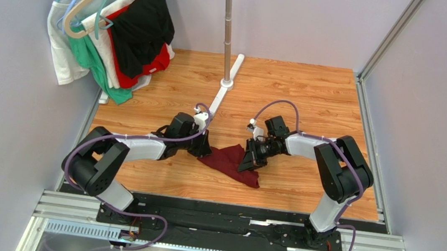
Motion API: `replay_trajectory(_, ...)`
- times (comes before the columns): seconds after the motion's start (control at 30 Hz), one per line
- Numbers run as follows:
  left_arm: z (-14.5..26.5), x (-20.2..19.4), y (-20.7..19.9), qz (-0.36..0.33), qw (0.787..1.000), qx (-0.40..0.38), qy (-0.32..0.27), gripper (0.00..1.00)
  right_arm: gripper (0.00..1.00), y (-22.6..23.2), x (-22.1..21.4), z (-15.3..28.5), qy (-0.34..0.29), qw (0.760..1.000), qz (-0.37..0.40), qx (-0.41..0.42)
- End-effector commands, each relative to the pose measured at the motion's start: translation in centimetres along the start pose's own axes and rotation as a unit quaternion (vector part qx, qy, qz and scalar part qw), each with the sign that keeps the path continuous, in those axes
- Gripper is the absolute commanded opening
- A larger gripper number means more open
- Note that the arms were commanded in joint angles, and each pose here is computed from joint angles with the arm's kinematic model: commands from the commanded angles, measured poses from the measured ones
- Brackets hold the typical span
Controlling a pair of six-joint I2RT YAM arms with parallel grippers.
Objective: Fold the napkin, place the utensils inside, and roll it up
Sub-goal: Roll the napkin at the center of the board.
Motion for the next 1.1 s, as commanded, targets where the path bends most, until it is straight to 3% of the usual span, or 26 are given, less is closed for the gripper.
replay_trajectory(0.0, -0.1, 0.4, 2.1, 0.012, 0.999, 0.045, 0.006, 0.09, 0.14, -3.9, -0.2, 0.1, -0.022, 0.995, -0.011, -0.095)
replay_trajectory(0.07, -0.3, 0.5, 1.5, 0.000, 1.000, 0.021, 0.012, 0.09, 0.29, -3.8, -0.1, 0.6, -0.032, 0.994, -0.011, -0.104)
replay_trajectory(0.2, -0.4, 0.5, 0.8, -0.013, 1.000, -0.009, 0.019, 0.09, 0.46, -2.6, 0.5, 2.4, -0.062, 0.991, 0.003, -0.121)
replay_trajectory(0.23, -0.5, 0.5, 0.7, -0.017, 1.000, -0.014, 0.021, 0.09, 0.56, -2.3, 0.7, 3.0, -0.068, 0.989, 0.010, -0.128)
replay_trajectory(0.3, -0.5, 0.4, 0.6, -0.020, 0.999, -0.018, 0.028, 0.10, 0.59, -1.7, 1.3, 5.0, -0.096, 0.982, 0.018, -0.160)
replay_trajectory(0.33, -0.5, 0.5, 0.6, -0.022, 0.999, -0.020, 0.030, 0.10, 0.66, -1.5, 1.5, 5.8, -0.108, 0.978, 0.023, -0.175)
replay_trajectory(0.47, -0.5, 0.3, 0.4, -0.024, 0.999, -0.028, 0.040, 0.10, 0.67, -0.6, 2.5, 10.7, -0.191, 0.946, 0.034, -0.261)
replay_trajectory(0.67, -0.5, 0.3, 0.3, -0.025, 0.998, -0.034, 0.043, 0.11, 0.67, 6.2, 1.7, 11.8, -0.266, 0.944, 0.096, -0.168)
replay_trajectory(0.87, -0.4, 0.1, 0.2, -0.023, 0.998, -0.035, 0.048, 0.11, 0.66, 8.4, -1.0, 6.6, -0.219, 0.968, 0.093, -0.080)
replay_trajectory(1.07, -0.4, 0.1, 0.3, -0.027, 0.998, -0.034, 0.052, 0.11, 0.65, 5.9, -2.0, 4.2, -0.188, 0.976, 0.056, -0.097)
Point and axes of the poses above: each gripper's point midway between its finger pads, its own z axis back along the fingers, its own y axis along the line the jaws close on, x = y × z, the point moved 2 cm from there along z, back along the fingers, and after that the axes turned 10 degrees about -z, right-handed, at the moved point
